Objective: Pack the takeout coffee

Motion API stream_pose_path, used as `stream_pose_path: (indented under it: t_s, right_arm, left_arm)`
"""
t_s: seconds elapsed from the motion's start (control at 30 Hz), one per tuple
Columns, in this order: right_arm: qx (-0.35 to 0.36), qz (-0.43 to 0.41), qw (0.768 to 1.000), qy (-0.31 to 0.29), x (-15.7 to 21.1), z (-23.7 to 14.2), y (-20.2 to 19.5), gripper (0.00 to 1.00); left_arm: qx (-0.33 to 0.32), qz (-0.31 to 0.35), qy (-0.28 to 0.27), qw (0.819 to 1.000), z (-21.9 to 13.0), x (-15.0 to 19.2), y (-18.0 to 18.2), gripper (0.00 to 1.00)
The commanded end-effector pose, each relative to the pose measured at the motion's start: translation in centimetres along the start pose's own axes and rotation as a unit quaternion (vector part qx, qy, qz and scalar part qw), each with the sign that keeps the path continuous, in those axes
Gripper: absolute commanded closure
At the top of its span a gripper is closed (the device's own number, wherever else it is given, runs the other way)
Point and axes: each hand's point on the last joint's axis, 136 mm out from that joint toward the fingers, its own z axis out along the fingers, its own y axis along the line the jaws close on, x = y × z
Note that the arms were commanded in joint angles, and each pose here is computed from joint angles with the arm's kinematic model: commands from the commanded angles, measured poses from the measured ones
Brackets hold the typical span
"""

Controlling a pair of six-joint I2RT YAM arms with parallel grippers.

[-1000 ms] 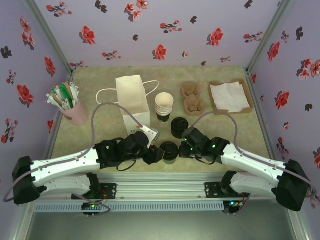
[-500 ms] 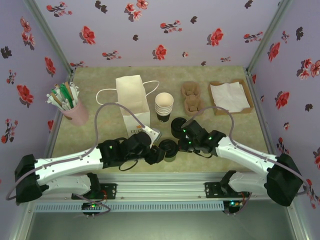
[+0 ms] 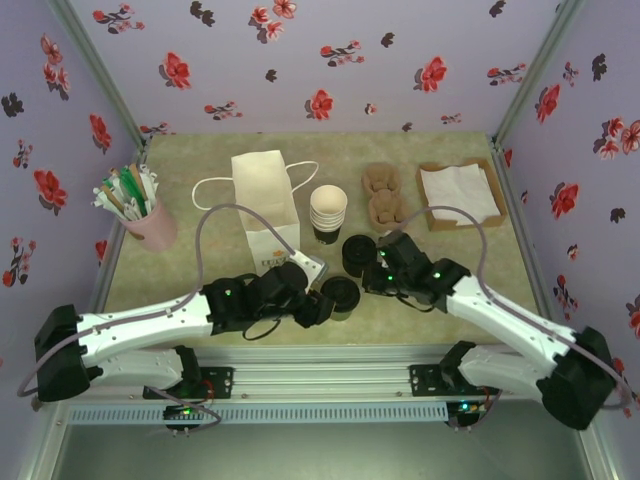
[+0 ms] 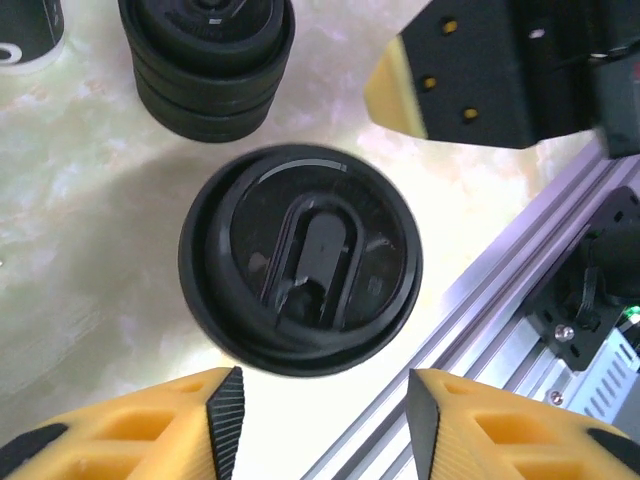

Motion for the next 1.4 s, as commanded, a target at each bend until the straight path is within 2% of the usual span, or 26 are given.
stream_pose_path:
  t_s: [0.0,0.13,0.2,0.37,0.73,1.37]
  right_arm:
    - [-0.006,0.032,0.999,-0.017,0.6,-1.8,-1.0,0.90]
    - [-0.077,0.058,0.995,-0.012,1.8,-2.6,0.4,1.00]
    - [-0.099,0.064,0.993,-0.008,2.3,-3.0,1.0,1.00]
    - [-0.131,0.064,0.989,0.007,3.4,-3.0,2.2,1.00]
    - [-0.127,0.049,0.991,0.020,4.5,-2.2,3.0,1.00]
    - [-0.106,0.050,0.992,0.041,5.5,-0.5,2.2,1.00]
  left_arm:
    - [0.015,0.012,-0.011,1.000,-0.8,-1.4,-1.3,0.54]
    - [0.024,0.016,-0.010,1.000,-1.0,-1.9,-1.9,0.62]
    - [0.022,0.020,-0.007,1.000,-0.9,-2.0,-2.0,0.65]
    - [0.013,0.027,0.009,1.000,0.2,-2.0,-2.2,0.66]
    - [-0.001,0.033,0.034,0.999,2.6,-1.5,-2.2,0.67]
    - [-0.010,0.033,0.040,0.999,3.7,-1.2,-1.6,0.67]
